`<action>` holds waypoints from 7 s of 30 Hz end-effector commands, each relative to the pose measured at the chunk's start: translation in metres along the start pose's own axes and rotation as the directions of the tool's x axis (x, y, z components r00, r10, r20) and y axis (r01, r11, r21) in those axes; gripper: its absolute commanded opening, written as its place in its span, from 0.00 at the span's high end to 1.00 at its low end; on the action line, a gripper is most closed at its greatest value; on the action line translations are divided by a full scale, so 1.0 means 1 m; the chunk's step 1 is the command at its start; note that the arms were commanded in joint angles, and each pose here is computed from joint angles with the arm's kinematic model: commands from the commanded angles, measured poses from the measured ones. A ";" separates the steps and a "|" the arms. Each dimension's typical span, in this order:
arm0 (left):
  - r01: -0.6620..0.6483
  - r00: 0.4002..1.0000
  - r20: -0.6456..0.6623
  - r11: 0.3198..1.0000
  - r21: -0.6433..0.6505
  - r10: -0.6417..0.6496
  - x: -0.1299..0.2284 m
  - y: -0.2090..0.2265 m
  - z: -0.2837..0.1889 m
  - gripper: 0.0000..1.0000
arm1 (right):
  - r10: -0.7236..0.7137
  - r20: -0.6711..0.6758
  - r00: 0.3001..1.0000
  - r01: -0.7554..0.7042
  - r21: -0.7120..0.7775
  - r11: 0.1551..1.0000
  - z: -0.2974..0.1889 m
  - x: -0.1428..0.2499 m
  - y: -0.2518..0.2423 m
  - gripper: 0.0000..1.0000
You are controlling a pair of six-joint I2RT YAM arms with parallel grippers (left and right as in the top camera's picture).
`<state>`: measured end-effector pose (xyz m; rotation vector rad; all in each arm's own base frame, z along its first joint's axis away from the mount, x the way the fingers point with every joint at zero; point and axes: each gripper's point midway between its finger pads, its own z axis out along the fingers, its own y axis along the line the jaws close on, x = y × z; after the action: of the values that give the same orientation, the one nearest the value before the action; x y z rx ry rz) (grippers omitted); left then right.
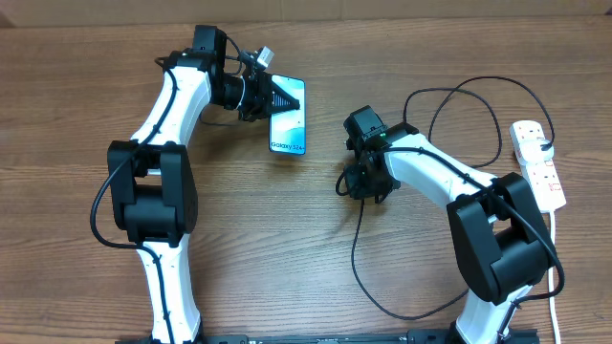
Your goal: Plug charger to phone and switch on socket
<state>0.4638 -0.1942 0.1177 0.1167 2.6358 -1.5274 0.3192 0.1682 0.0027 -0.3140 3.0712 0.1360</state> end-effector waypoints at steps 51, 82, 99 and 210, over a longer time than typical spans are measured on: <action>-0.041 0.999 0.004 0.999 0.031 0.041 0.000 -0.014 -0.003 0.96 | -0.006 0.014 1.000 0.005 0.061 0.998 0.016 0.007 -0.013 0.56; -0.042 0.999 0.004 0.999 0.030 0.042 -0.001 -0.014 -0.003 0.96 | 0.001 -0.040 0.999 0.001 0.054 0.999 0.017 0.020 -0.012 0.80; -0.042 0.999 0.004 0.999 0.030 0.042 -0.001 -0.014 -0.003 0.96 | -0.001 -0.016 1.000 0.002 0.045 0.999 0.017 0.014 -0.010 0.91; 0.040 0.996 -0.087 0.899 0.435 -0.002 0.000 -0.094 -0.012 0.96 | 0.222 0.086 0.971 -0.216 -0.076 0.973 -0.051 0.010 -0.057 0.96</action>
<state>0.4533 -0.2287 0.1945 0.1611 2.3159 -2.1533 0.3189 0.1336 0.0637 -0.1162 2.9838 0.4837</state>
